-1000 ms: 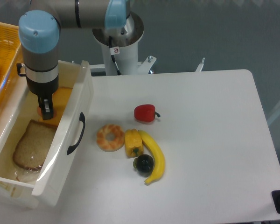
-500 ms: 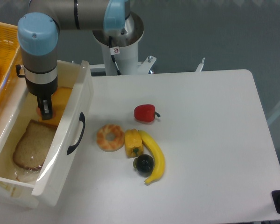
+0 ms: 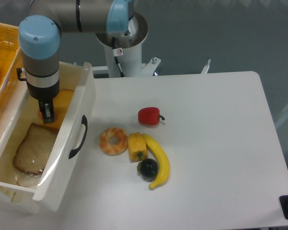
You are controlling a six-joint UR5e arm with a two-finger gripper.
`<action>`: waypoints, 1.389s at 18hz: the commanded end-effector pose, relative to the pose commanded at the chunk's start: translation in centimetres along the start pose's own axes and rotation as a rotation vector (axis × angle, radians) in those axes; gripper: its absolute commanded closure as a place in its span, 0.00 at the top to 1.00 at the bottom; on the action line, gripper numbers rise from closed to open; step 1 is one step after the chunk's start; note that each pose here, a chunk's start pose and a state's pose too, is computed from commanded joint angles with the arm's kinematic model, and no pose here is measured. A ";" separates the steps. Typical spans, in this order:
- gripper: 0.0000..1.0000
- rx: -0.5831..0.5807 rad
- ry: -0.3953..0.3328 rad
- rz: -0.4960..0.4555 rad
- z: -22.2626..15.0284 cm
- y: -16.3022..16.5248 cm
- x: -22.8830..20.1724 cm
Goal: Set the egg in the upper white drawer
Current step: 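Lower the held egg into the drawer beside the cheese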
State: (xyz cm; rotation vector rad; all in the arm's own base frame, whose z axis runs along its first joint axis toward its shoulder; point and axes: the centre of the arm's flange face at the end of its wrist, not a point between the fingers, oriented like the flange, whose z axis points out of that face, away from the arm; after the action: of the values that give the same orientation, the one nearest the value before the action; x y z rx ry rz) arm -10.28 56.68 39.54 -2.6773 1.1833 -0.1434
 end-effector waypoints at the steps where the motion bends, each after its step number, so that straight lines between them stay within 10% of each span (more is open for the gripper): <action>1: 0.37 0.000 0.000 0.000 0.0 0.0 0.0; 25: 0.61 0.000 0.001 0.000 0.5 0.0 -0.4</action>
State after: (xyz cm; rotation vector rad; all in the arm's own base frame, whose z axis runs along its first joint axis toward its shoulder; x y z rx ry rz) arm -10.46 57.05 39.08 -2.6782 1.1835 -0.1451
